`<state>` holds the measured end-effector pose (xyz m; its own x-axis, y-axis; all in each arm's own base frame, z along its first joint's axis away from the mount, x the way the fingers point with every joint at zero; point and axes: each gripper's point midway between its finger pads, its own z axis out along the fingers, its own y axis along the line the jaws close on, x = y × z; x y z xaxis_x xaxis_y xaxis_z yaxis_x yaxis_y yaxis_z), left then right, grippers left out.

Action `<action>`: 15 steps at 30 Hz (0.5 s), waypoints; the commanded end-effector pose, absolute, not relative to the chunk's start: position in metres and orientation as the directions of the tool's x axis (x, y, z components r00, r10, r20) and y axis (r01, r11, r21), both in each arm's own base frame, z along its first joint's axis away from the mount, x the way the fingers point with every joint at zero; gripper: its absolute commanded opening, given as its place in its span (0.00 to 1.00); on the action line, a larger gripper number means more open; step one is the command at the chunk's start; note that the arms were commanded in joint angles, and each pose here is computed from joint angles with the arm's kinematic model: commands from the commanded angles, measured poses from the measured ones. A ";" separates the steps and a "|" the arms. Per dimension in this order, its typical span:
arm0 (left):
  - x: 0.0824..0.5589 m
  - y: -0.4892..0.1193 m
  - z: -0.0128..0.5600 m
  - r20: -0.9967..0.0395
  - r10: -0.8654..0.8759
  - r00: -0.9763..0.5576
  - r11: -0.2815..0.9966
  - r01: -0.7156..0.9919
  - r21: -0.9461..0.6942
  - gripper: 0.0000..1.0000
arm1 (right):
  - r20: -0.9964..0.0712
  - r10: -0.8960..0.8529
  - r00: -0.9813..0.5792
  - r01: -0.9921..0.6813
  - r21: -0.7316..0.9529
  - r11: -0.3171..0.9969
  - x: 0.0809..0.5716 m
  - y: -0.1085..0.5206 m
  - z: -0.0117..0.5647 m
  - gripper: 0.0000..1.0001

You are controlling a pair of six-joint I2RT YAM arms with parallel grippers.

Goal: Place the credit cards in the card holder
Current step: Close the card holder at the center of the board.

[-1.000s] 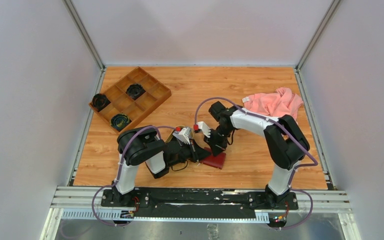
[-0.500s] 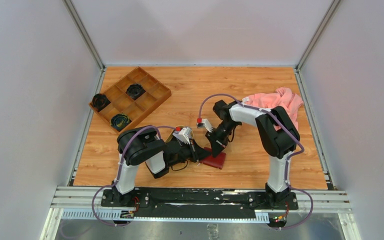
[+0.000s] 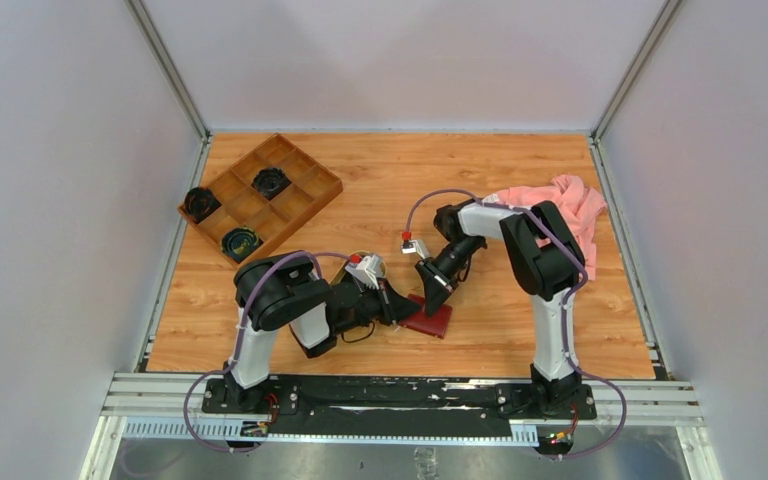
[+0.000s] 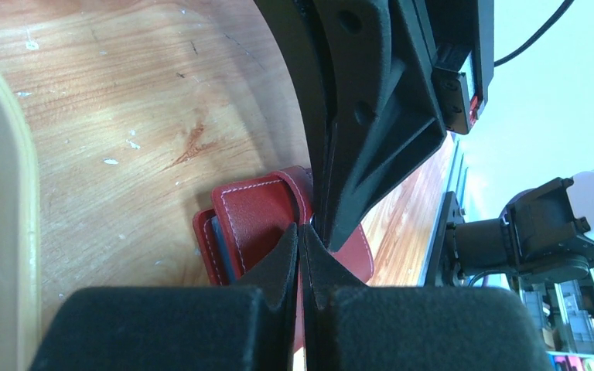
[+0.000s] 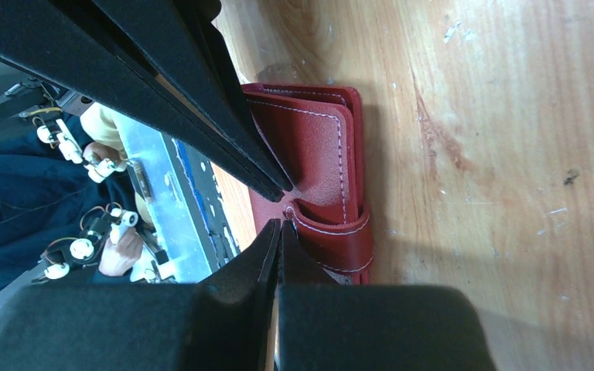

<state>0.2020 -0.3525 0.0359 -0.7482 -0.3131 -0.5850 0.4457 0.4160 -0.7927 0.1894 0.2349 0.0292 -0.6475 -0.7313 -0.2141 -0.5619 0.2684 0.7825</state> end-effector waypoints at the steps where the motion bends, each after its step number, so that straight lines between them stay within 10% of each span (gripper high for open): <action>1: 0.205 -0.344 0.031 -0.595 -0.322 -0.736 0.440 0.440 -0.783 0.00 | -0.198 -0.766 -0.612 -0.654 0.671 0.349 0.219 0.213 -0.012 0.00; 7: 0.204 -0.345 0.031 -0.598 -0.318 -0.736 0.436 0.446 -0.782 0.00 | -0.275 -0.745 -0.607 -0.632 0.735 0.244 0.214 0.225 0.012 0.02; 15: 0.203 -0.346 0.038 -0.612 -0.313 -0.727 0.424 0.469 -0.775 0.00 | -0.489 -0.705 -0.514 -0.706 0.708 0.024 0.205 0.237 0.075 0.39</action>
